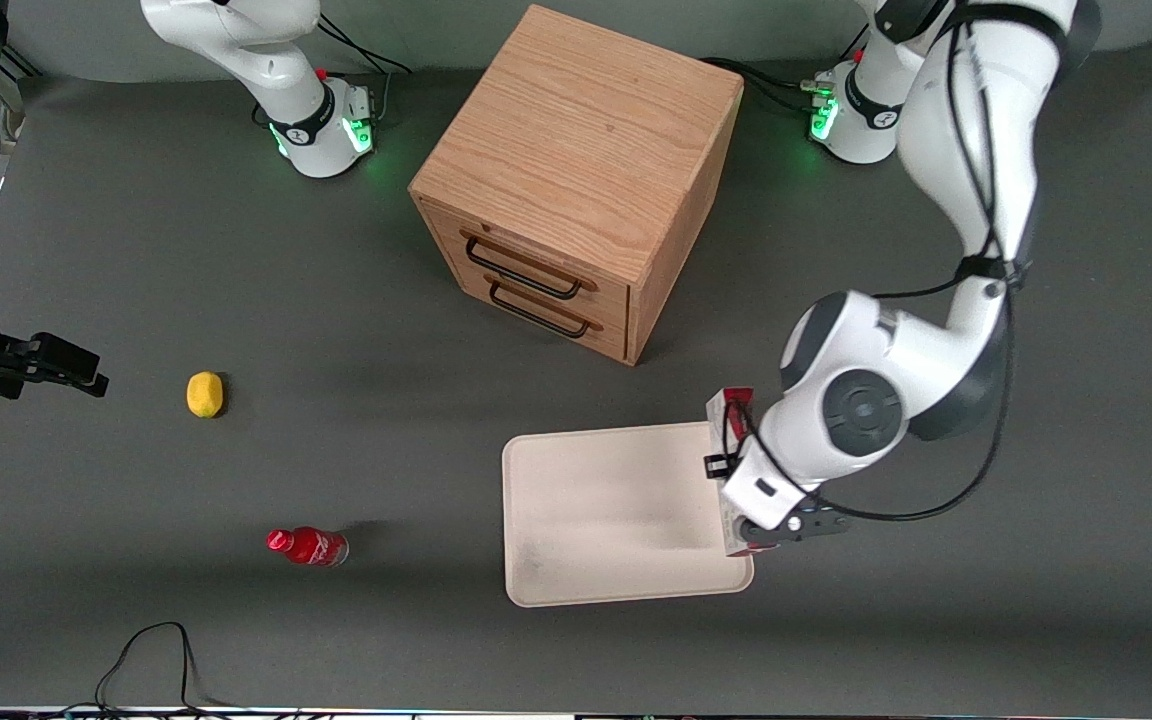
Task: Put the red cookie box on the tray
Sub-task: 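Lift the cookie box and carry it with the left gripper to the tray, then lower the cookie box onto the tray's edge and open the left gripper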
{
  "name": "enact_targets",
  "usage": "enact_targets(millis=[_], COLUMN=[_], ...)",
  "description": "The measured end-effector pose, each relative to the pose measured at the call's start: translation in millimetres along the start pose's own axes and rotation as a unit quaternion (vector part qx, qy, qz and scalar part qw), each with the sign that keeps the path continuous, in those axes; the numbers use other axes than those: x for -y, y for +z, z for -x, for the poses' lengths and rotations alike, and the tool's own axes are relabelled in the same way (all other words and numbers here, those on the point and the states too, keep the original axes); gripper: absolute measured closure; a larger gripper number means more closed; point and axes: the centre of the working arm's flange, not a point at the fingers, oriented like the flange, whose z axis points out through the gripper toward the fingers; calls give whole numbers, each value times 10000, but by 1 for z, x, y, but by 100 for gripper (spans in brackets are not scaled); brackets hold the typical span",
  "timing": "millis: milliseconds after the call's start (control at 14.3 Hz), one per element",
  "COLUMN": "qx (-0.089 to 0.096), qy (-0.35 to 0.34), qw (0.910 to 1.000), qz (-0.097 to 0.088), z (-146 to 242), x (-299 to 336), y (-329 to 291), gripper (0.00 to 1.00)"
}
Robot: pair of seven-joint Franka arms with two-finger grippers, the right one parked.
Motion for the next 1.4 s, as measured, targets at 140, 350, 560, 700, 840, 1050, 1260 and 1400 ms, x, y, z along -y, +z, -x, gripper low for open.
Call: enact_targets(millis=[140,350,560,700,840,1050,1260,1400], qx=[-15,-145,-174,-190,-360,-461,-504,-552], qy=[-14,-14,-14,-6,9,-45,-114,-165], qw=[9998,9997,9997,9997,9993,9989,9986,9983], qz=[-176,-187,-164,-171,-126,-92,-68,-51], z=[1,0,-1,-1,-4,-7,-13,-17], x=[-8,-13,-12,-12,-13,-12,-4,2], y=[43,82,93,93,92,91,86,70], gripper=[93,93,93,93,77,45,14,0])
